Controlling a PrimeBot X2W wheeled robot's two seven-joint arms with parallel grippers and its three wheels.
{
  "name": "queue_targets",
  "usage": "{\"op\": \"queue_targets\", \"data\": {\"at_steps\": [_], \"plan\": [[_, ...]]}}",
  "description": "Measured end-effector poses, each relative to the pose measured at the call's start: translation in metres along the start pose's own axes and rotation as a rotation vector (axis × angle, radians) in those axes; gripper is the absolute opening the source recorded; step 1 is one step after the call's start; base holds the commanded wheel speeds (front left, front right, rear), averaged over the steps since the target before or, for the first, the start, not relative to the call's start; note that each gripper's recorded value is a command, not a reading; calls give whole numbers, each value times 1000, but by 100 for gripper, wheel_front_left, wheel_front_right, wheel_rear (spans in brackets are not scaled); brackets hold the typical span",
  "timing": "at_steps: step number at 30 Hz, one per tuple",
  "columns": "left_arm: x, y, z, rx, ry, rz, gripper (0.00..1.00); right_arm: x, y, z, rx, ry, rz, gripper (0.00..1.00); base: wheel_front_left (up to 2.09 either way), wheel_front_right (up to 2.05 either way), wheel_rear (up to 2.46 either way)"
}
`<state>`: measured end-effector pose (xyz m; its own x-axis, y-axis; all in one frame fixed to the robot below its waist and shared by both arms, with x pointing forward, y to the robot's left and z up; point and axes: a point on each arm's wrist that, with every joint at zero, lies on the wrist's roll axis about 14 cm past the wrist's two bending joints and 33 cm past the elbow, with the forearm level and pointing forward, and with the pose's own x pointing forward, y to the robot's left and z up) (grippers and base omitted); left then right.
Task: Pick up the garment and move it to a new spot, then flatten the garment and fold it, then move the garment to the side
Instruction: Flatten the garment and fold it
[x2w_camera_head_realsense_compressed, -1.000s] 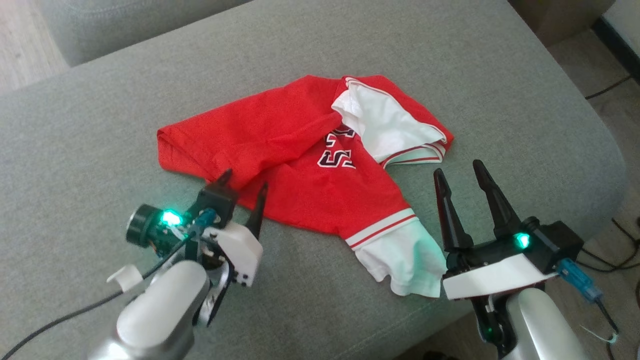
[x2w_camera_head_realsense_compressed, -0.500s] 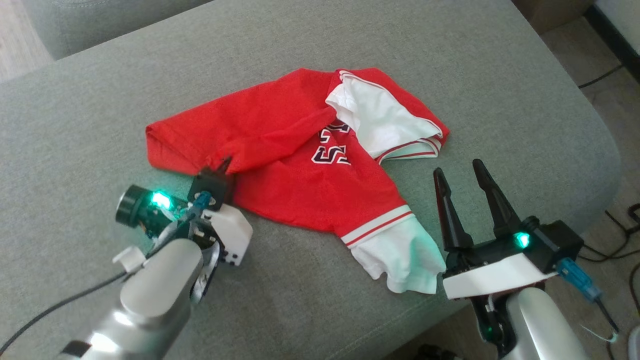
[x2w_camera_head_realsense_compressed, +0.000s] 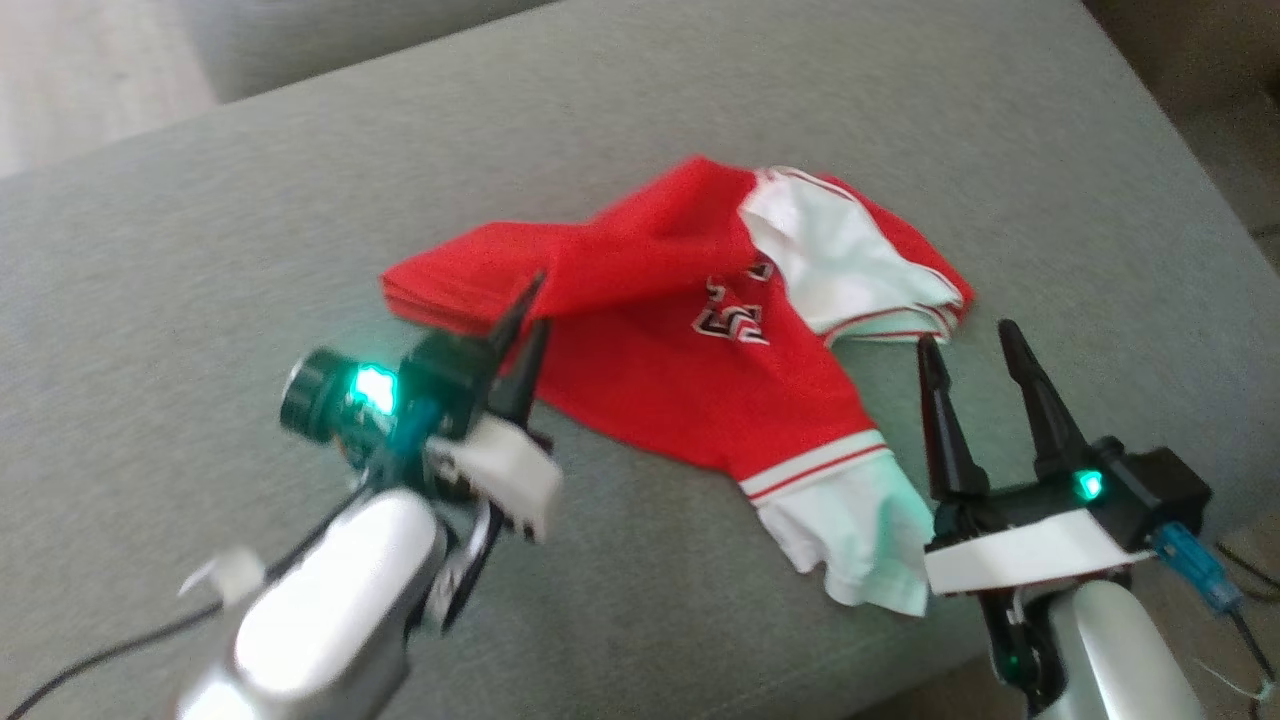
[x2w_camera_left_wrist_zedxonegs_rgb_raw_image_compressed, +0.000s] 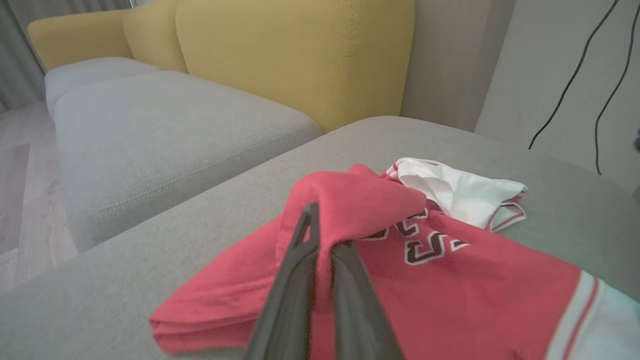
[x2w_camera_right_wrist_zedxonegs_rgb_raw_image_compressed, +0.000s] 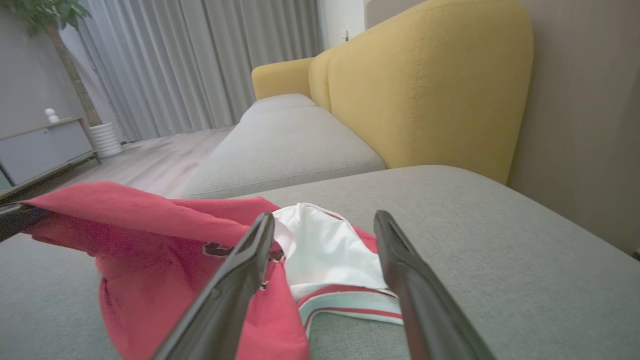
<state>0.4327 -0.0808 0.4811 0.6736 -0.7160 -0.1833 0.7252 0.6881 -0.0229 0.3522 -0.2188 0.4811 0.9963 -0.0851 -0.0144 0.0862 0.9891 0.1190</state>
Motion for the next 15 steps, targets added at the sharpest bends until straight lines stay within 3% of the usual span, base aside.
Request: {"op": "queue_targets", "data": {"at_steps": [3,7,15], "plan": [[-29,-5,10,-30,-5,3,0,3,6,2,1,-10,20,100,0,0,0],[-61,-35,41,-90,-51,-70,0,10,17,11,-3,-41,58,100,0,0,0],[-110,-65,92,-78,-119,-130,0,16,35,22,7,-80,115,100,0,0,0]]}}
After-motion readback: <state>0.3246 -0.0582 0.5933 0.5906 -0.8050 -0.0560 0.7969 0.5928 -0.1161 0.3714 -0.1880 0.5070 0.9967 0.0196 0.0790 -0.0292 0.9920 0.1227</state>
